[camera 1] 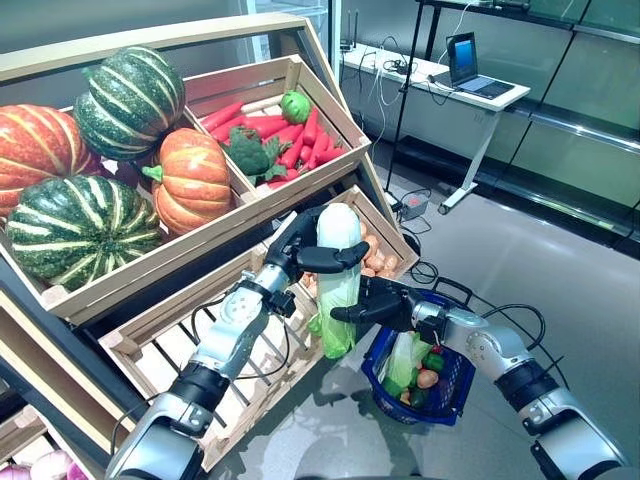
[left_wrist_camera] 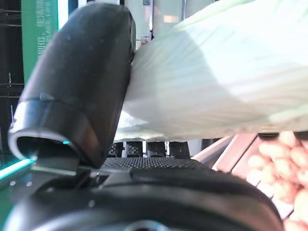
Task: Put vegetables into the basket
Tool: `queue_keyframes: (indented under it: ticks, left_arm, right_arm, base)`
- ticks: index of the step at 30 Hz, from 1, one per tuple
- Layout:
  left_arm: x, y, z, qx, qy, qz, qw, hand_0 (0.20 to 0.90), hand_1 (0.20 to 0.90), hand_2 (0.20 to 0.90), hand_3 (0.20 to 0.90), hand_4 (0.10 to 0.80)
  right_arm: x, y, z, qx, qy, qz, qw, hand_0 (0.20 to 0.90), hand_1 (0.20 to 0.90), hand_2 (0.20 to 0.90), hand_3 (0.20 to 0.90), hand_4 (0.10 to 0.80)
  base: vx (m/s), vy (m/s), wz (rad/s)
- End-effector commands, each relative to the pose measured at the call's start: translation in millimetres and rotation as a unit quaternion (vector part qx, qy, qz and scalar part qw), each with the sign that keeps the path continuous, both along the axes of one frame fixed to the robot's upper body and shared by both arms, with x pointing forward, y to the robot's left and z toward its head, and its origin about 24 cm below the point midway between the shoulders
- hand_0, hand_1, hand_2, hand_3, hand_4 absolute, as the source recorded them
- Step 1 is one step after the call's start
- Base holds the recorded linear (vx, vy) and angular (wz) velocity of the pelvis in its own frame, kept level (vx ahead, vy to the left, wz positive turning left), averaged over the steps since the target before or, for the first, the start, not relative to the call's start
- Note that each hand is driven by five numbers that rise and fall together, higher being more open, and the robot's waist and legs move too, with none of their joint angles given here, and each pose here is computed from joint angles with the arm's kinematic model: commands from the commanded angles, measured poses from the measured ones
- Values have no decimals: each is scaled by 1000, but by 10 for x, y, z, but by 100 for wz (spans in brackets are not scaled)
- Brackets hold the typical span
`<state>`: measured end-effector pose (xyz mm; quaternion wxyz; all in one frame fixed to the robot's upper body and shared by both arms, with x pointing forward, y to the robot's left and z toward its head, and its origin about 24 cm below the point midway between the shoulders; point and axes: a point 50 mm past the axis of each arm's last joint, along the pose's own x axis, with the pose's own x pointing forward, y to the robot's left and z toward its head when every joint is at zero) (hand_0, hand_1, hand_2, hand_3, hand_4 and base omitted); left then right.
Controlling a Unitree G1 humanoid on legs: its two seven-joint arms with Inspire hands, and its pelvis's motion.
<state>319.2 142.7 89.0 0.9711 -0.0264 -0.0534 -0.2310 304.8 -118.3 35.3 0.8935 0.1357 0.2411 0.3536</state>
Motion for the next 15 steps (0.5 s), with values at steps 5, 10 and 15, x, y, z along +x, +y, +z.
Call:
queue_keyframes:
  ticks: [5,10,15]
  left_arm:
    - [-42,-362,643,-122,-119,-100,980,300,300,300,300,400]
    - [-91,-536,557,-147,-84,-141,975,300,300,300,300,400]
    - [-113,-572,445,-156,-64,-149,974,300,300,300,300,400]
  right_arm:
    - [227,436,521,99,-65,29,993,900,900,900,900,800]
    - [253,556,569,135,-55,32,989,900,900,900,900,800]
    - [273,607,651,156,-49,41,986,444,444,444,444,496]
  base:
    - [0,0,0]
    - [4,-16,7]
    - [9,-4,2]
